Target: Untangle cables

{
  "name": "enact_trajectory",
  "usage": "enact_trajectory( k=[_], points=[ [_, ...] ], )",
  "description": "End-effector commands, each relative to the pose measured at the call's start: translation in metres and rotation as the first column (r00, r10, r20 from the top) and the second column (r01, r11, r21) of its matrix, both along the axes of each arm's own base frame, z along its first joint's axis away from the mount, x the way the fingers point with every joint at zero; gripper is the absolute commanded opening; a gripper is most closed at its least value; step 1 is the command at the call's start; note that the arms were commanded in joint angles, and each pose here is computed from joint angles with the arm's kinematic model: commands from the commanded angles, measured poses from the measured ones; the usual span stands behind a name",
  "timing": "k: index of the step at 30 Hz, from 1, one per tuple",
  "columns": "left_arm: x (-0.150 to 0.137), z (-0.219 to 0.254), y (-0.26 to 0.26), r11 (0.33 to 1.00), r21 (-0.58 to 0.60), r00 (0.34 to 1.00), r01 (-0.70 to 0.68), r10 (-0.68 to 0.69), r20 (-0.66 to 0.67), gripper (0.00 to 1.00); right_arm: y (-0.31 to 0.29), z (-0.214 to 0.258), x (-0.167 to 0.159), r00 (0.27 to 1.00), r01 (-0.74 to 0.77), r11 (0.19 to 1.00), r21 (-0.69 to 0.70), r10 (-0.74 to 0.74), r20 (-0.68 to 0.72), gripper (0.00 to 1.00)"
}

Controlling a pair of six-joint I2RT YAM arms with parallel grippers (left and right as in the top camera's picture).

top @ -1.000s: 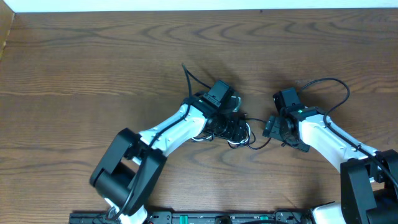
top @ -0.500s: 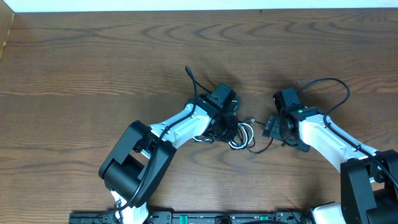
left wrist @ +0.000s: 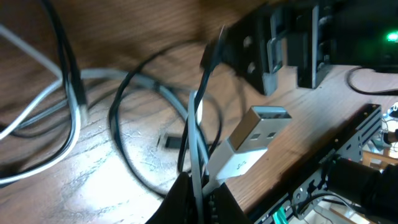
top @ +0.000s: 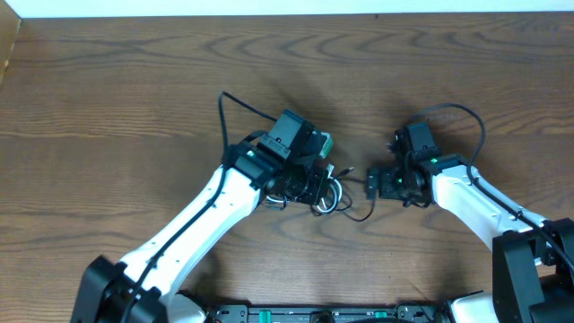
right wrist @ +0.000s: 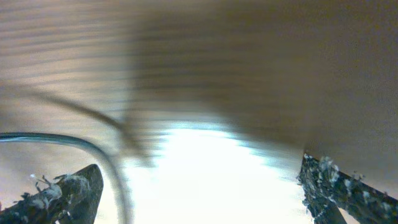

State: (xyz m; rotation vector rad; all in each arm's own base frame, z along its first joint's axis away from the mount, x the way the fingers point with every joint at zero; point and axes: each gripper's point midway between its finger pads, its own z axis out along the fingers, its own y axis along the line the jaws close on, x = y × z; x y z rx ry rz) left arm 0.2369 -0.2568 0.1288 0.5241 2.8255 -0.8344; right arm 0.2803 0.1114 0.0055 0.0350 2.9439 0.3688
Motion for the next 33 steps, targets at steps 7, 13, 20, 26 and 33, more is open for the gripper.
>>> enact_trajectory(
  k=[7,13,20,26,33],
  points=[
    [0.001,0.003,0.005,1.0,0.014,0.999,0.015,-0.016,0.038,0.08,0.097,0.07,-0.042,0.907,-0.406,0.705,0.582,0.388,0.162,0.99],
    [0.013,0.008,-0.002,0.995,-0.025,0.995,-0.095,0.095,0.022,0.07,0.098,0.09,-0.04,0.893,-0.446,0.693,0.567,0.384,0.233,0.99],
    [0.02,0.013,-0.007,0.953,-0.062,0.952,-0.296,0.29,-0.097,0.08,0.071,0.062,-0.019,0.99,-0.138,0.886,0.443,0.136,0.035,0.99],
    [0.023,0.014,-0.007,0.907,-0.054,0.899,-0.417,0.403,-0.172,0.08,0.071,0.057,-0.019,0.996,-0.088,0.905,0.417,0.094,0.005,0.89],
    [0.024,0.014,-0.007,0.907,-0.058,0.9,-0.417,0.403,-0.169,0.07,0.093,0.057,-0.036,0.972,-0.232,0.888,0.398,0.232,0.047,0.77]
  ],
)
